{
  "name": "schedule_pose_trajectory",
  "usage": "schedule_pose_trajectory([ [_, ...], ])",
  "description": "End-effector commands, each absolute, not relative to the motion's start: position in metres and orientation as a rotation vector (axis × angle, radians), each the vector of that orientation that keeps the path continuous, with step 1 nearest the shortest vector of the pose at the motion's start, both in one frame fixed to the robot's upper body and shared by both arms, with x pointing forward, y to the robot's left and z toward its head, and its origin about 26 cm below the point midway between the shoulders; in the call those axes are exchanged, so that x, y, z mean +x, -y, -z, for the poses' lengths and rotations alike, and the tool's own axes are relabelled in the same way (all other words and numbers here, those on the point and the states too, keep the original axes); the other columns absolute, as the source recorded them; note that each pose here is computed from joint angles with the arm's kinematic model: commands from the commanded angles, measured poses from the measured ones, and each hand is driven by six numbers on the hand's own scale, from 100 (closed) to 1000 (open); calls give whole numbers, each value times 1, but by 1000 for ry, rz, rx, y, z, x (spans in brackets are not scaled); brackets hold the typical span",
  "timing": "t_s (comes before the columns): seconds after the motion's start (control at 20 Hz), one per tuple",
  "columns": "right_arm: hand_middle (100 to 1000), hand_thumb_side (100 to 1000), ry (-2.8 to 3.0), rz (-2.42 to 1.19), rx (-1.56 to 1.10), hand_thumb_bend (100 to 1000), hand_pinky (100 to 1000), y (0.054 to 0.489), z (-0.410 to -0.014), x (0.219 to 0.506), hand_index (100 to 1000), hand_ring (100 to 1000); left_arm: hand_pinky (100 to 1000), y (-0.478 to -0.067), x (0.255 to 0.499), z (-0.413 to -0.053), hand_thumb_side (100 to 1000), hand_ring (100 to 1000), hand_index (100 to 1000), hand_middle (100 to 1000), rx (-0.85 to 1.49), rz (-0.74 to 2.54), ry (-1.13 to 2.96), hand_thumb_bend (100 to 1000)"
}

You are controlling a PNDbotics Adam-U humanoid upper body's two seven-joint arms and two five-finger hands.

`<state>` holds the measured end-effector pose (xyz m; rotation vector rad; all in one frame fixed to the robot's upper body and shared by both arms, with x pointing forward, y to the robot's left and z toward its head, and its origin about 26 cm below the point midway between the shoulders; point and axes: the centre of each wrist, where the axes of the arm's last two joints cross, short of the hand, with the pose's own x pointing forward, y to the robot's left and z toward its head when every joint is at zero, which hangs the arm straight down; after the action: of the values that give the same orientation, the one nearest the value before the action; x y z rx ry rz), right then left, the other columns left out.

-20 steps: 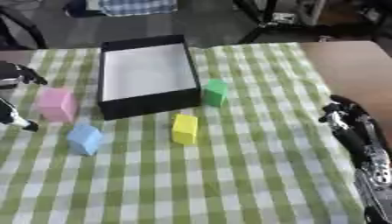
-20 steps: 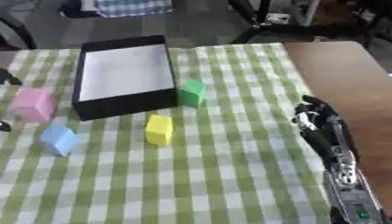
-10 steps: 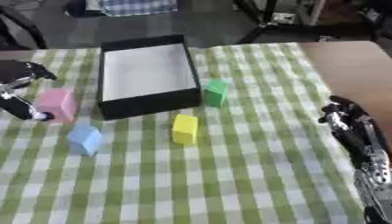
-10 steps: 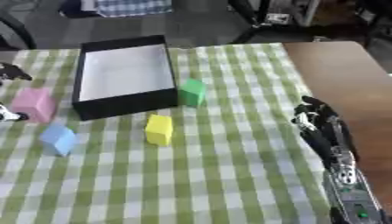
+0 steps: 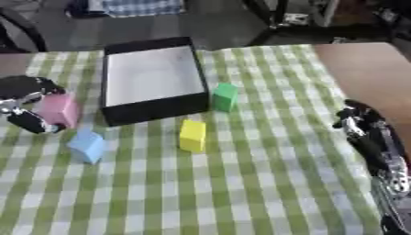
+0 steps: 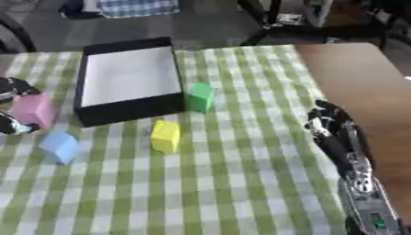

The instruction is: Pick up objects on the table and place them in the box.

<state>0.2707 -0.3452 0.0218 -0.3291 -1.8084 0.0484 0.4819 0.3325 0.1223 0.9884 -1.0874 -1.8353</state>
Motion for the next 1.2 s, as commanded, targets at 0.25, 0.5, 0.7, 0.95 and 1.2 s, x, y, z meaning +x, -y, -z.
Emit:
schedule_pose_trajectory([
  [0.25, 602, 462, 1832, -56, -338, 100, 798, 348, -29, 273, 808, 560, 573, -337, 482, -145, 252, 424, 653, 373, 1135, 1690, 1247, 159],
  [0.5, 602, 461, 1824, -57, -346, 100, 798, 350, -28, 272, 807, 560, 579, -332, 485, -183, 266, 415, 647, 357, 1196, 1620, 1412, 168],
  [0.7, 602, 462, 1821, -62, -339, 100, 798, 349, -28, 272, 807, 560, 591, -299, 491, -221, 272, 414, 654, 355, 1208, 1587, 1598, 155],
  [0.95, 601, 462, 1821, -67, -326, 100, 798, 347, -27, 273, 807, 559, 618, -239, 498, -226, 296, 443, 680, 389, 1084, 1674, 1701, 182],
  [1.2, 601, 462, 1830, -73, -300, 100, 798, 342, -28, 276, 807, 559, 683, -194, 502, -203, 379, 537, 761, 507, 1002, 1756, 1660, 312],
])
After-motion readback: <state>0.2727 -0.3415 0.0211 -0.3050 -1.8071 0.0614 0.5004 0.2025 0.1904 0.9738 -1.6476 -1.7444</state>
